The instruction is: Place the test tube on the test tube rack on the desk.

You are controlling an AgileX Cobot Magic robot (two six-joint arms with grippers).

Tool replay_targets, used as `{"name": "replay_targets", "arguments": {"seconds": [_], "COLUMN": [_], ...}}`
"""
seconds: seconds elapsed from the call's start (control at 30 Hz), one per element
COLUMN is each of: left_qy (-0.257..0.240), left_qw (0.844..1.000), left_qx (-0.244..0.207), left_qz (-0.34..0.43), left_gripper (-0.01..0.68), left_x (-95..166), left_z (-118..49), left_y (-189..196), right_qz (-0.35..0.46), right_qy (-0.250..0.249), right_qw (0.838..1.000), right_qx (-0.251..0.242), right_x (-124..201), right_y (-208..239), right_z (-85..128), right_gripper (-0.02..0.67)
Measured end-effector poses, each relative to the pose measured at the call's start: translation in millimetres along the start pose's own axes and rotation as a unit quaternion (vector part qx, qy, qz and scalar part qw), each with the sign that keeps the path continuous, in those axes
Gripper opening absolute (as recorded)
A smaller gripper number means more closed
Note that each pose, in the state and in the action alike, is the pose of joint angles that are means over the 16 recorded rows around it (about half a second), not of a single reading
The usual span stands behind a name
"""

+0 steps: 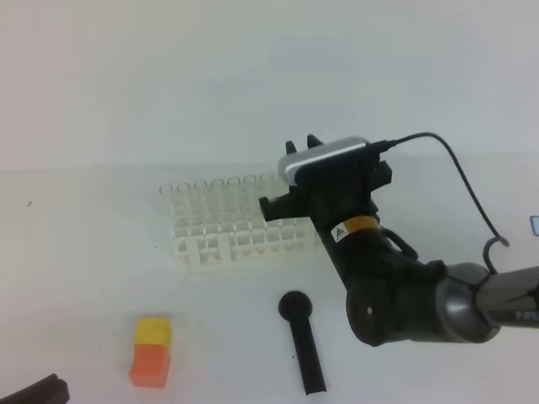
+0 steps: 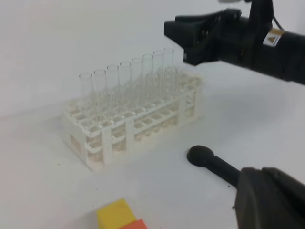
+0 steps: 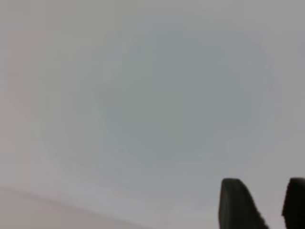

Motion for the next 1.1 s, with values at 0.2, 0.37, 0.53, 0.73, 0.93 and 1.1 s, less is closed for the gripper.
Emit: {"name": "replay_targets", "arguments": {"seconds": [0.2, 0.37, 0.53, 0.73, 0.93, 1.1], "left_qy": [0.001, 0.004, 0.011, 0.021, 0.029, 0.032], "left_qw": [1.000, 0.999, 0.995, 0.976, 0.948, 0.933], "left_qx": [-0.005, -0.032, -0.099, -0.212, -0.310, -0.351], "left_qz": [0.001, 0.007, 0.019, 0.042, 0.063, 0.075], "left_gripper": [-0.001, -0.001, -0.001, -0.001, -0.001, -0.001], "left_x": [0.1, 1.1, 3.1, 6.6, 9.6, 11.1], "left_z": [0.6, 4.5, 13.3, 26.6, 36.0, 39.4], "left_y": [0.1, 1.1, 4.8, 13.8, 23.5, 27.8], "right_qz": [-0.026, -0.034, -0.020, 0.017, 0.053, 0.057], "right_qy": [0.004, 0.019, 0.042, 0.067, 0.086, 0.106], "right_qw": [1.000, 0.998, 0.996, 0.992, 0.990, 0.989], "right_qx": [0.008, 0.040, 0.078, 0.109, 0.103, 0.086], "right_x": [-26.7, -41.4, -44.0, -32.8, -15.3, -14.1], "right_y": [0.9, 2.4, 5.3, 9.8, 13.9, 19.9], "right_z": [-1.0, -7.4, -15.9, -24.5, -24.7, -18.0], "right_gripper": [0.237, 0.214, 0.148, 0.060, 0.006, 0.000]}}
Point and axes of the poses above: a point on each arm's last joint axis where the gripper is mounted, y pointing back along that axis away from the gripper, z along the wrist's bending axis when the last joint is at zero, x = y × z, the point moved 1 cm from there along -y, pointing out along that axis toward the gripper, and after that the axes turned 11 degrees about -y, right-handed, at the moved point
